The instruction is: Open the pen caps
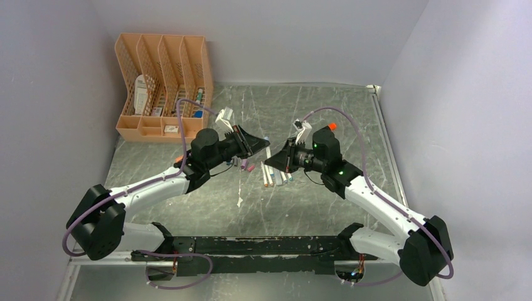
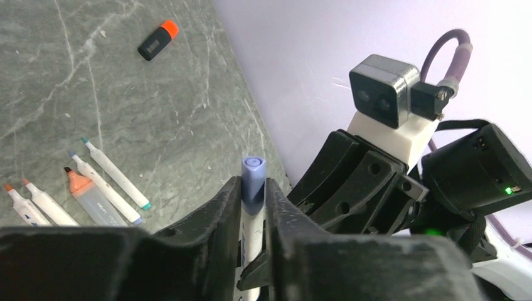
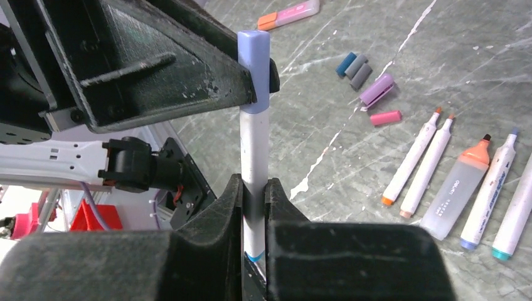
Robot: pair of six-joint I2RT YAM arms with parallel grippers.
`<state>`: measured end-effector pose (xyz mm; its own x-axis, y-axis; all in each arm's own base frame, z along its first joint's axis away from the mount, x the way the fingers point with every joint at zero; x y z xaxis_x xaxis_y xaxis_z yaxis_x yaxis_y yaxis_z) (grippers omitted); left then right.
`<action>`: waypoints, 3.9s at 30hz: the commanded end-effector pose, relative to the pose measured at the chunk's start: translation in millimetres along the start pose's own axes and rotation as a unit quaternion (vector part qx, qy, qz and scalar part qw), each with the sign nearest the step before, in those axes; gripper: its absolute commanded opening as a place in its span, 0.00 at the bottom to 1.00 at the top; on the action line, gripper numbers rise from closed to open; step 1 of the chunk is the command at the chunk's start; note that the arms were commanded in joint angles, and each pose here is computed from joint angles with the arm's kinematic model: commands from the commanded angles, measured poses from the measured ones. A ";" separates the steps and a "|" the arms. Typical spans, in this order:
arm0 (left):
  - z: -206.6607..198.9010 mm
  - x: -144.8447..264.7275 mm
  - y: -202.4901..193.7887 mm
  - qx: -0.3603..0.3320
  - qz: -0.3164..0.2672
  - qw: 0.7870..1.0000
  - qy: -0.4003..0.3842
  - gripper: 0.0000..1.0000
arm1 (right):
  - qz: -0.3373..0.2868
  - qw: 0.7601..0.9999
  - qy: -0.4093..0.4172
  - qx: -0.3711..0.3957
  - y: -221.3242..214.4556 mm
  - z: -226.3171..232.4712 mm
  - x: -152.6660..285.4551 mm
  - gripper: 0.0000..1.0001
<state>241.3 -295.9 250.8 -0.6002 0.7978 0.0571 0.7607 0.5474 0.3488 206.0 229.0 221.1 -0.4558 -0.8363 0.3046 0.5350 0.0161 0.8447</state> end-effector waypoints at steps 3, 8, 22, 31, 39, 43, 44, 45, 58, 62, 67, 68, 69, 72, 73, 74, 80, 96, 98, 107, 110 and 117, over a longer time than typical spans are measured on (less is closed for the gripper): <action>-15.6 -2.3 3.1 -0.008 -0.003 0.999 -0.031 0.44 | -0.003 1.000 0.016 0.019 3.8 7.4 -0.6 0.00; -14.4 -4.5 2.6 -0.010 0.000 1.000 -0.028 0.46 | 0.003 1.000 0.019 0.023 2.3 9.7 -0.7 0.00; -11.6 -6.7 -1.3 -0.008 0.012 0.999 -0.032 0.07 | 0.003 0.999 -0.002 0.037 14.9 7.3 -5.3 0.32; -17.1 -9.3 4.1 -0.021 0.001 0.999 -0.037 0.07 | 0.021 0.999 0.008 0.025 6.4 5.1 -11.9 0.00; -21.0 -25.8 72.7 -0.074 -0.079 0.994 -0.014 0.07 | 0.073 0.997 0.029 -0.006 -50.2 25.8 5.7 0.00; -18.6 -29.4 134.3 -0.094 -0.127 0.987 0.000 0.07 | 0.088 0.995 0.034 -0.027 -78.0 40.2 19.3 0.00; -17.0 -29.3 145.4 -0.098 -0.134 0.986 0.005 0.07 | 0.089 0.995 0.032 -0.031 -81.6 41.0 23.0 0.00; -15.7 -28.0 154.4 -0.102 -0.138 0.985 0.012 0.07 | 0.088 0.995 0.028 -0.034 -83.4 40.8 26.3 0.00; 46.9 44.7 99.9 -0.087 -0.055 0.977 0.186 0.07 | 0.187 0.933 -0.301 0.064 -48.7 -99.3 13.4 0.00; 58.0 64.2 88.1 -0.087 -0.043 0.970 0.222 0.07 | 0.226 0.904 -0.351 0.092 -55.5 -139.4 -4.2 0.00; 69.2 75.2 77.8 -0.079 -0.031 0.966 0.244 0.08 | 0.241 0.891 -0.372 0.094 -59.6 -164.1 -25.3 0.00; 71.1 76.2 76.7 -0.079 -0.030 0.965 0.247 0.08 | 0.247 0.890 -0.372 0.094 -61.9 -167.6 -29.9 0.00; 73.1 77.1 75.3 -0.078 -0.028 0.965 0.249 0.08 | 0.249 0.891 -0.369 0.094 -61.6 -169.1 -33.8 0.00; 79.6 77.9 71.4 -0.074 -0.023 0.964 0.253 0.08 | 0.256 0.888 -0.370 0.097 -62.0 -174.2 -40.7 0.02; 82.1 77.9 70.3 -0.074 -0.021 0.964 0.255 0.08 | 0.252 0.890 -0.368 0.099 -57.4 -175.1 -44.6 0.03; 83.9 77.6 70.1 -0.073 -0.020 0.964 0.256 0.08 | 0.254 0.889 -0.367 0.100 -57.8 -176.2 -46.9 0.05; 94.5 74.5 69.4 -0.071 -0.016 0.959 0.273 0.08 | 0.261 0.896 -0.347 0.088 -64.6 -175.7 -55.2 0.14; 143.8 61.2 79.9 -0.089 -0.006 0.921 0.379 0.11 | 0.250 0.910 -0.324 0.068 -63.5 -159.9 -47.1 0.33; 153.3 58.2 81.5 -0.093 0.000 0.913 0.397 0.11 | 0.243 0.912 -0.324 0.068 -57.8 -155.8 -43.8 0.34; 192.3 47.2 77.7 -0.101 0.025 0.884 0.456 0.18 | 0.217 0.922 -0.314 0.070 -38.0 -139.8 -32.0 0.40; 199.8 43.2 74.0 -0.102 0.032 0.879 0.464 0.22 | 0.213 0.923 -0.312 0.070 -35.5 -137.6 -30.6 0.41; 216.6 37.8 67.2 -0.106 0.047 0.865 0.488 0.30 | 0.217 0.917 -0.328 0.063 -37.6 -144.8 -29.7 0.45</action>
<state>315.3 -172.7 72.1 -0.5238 0.2209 0.8227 0.8252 0.3714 0.4257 301.2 181.3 118.6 -0.5703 -0.2592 0.7794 0.6800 0.3833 0.6250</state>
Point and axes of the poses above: each gripper's point midway between its finger pads, its own x axis back along the fingers, its own z axis along the line the jaws close on, y = z × x, the point moved 5 cm from there along x, back along the fingers, and after that the axes turned 14 degrees about x, right-handed, at the moved point
